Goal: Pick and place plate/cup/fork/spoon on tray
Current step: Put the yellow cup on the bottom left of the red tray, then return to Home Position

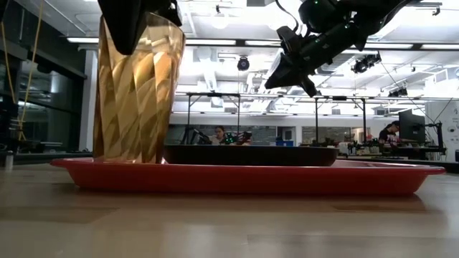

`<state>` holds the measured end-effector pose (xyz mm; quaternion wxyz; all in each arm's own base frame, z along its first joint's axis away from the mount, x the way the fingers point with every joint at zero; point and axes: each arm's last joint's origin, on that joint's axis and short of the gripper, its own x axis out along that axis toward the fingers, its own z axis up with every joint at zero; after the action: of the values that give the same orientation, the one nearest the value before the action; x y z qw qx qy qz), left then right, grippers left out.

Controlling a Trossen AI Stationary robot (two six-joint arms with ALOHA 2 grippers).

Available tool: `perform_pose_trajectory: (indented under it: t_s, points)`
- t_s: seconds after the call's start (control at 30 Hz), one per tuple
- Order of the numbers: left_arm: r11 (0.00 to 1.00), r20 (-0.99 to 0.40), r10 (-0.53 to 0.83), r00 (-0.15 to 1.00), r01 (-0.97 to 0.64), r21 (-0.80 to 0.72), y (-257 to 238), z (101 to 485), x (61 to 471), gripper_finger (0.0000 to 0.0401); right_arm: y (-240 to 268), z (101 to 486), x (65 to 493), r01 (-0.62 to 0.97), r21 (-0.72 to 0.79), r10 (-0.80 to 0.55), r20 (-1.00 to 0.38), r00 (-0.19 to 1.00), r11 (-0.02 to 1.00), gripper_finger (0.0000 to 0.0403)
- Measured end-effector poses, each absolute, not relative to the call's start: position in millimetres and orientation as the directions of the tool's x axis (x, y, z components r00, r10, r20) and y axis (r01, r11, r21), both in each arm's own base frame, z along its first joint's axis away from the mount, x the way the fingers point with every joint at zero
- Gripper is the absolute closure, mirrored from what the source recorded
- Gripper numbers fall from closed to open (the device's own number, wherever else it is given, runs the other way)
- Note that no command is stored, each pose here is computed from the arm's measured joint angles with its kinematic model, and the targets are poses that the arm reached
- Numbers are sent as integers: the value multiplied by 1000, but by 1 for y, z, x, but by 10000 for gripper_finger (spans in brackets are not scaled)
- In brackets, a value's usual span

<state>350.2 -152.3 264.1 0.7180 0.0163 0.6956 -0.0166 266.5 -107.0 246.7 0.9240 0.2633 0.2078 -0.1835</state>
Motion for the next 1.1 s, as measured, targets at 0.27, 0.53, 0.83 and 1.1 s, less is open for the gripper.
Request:
perform_pose_trajectory:
  t_s: [0.27,0.53,0.83,1.1]
  points:
    - [1000,-1000,0,31,24,0,-154,264,350,396,-107,247,267,448,411,-231,-478,848,794,403]
    - [1000,-1000,-4,29,-13,-4,-153,264,350,355,-107,247,267,448,413,-231,-477,848,793,403]
    - [996,-997,-69,27,-46,-70,-153,271,348,261,-107,247,267,447,412,-231,-477,848,794,403]
    - [994,-993,-90,78,-59,-95,-147,304,349,193,-107,248,267,445,413,-232,-472,851,794,403]
